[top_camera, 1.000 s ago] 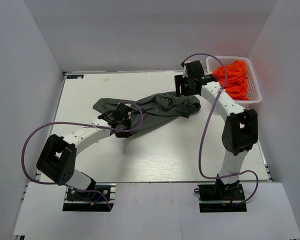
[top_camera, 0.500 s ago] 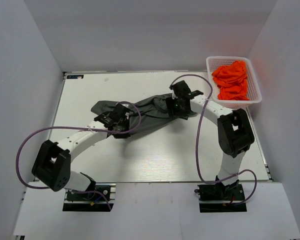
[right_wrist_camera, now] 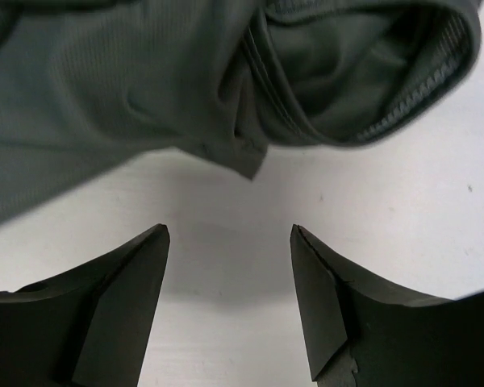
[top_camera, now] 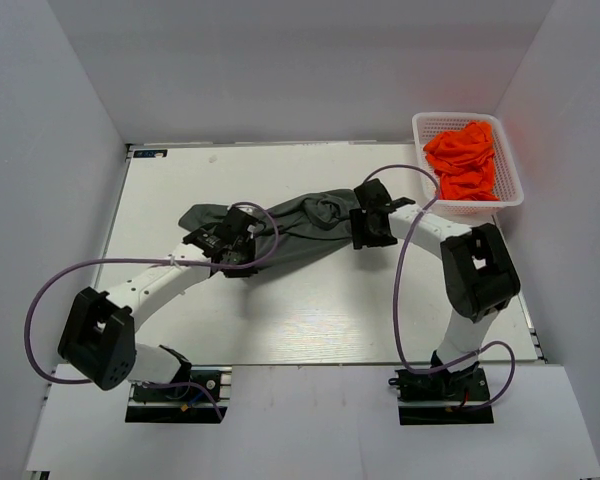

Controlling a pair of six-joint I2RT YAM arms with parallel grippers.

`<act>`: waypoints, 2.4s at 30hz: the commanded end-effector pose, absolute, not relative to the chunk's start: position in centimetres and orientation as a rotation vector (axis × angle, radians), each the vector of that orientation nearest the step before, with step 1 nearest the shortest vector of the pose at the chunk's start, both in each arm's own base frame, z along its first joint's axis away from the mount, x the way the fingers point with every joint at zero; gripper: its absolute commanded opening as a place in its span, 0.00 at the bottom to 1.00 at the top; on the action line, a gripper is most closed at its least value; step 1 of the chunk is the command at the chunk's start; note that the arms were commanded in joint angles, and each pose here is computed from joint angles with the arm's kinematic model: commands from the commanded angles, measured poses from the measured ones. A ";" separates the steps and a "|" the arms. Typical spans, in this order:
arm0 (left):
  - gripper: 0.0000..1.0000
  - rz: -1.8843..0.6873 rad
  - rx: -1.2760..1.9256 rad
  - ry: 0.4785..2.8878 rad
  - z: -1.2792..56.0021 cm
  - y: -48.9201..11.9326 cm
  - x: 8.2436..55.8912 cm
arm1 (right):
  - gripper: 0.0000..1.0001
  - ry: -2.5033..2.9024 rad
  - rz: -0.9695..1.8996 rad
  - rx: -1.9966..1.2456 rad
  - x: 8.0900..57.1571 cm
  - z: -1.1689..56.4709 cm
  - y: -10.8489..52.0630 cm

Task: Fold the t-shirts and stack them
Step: Flatten the tshirt out

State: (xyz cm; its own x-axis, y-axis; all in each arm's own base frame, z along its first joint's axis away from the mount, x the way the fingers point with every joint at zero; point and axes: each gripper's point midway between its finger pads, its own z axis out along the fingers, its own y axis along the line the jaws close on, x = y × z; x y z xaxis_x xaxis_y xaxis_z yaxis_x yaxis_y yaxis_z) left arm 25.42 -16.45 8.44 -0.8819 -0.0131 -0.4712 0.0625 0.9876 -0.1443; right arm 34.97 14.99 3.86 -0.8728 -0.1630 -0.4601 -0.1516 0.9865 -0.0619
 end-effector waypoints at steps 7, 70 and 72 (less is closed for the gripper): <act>0.00 -0.250 -0.007 2.536 12.6 -16.7 26.6 | 0.58 2.609 0.035 -0.106 38.7 3.2 17.1; 0.00 -0.412 -0.264 1.659 44.0 -9.8 26.3 | 0.00 1.537 0.225 0.030 27.2 44.5 6.5; 0.00 -0.327 -0.289 1.773 39.2 -10.5 28.6 | 0.00 1.655 0.220 0.036 29.8 38.8 7.7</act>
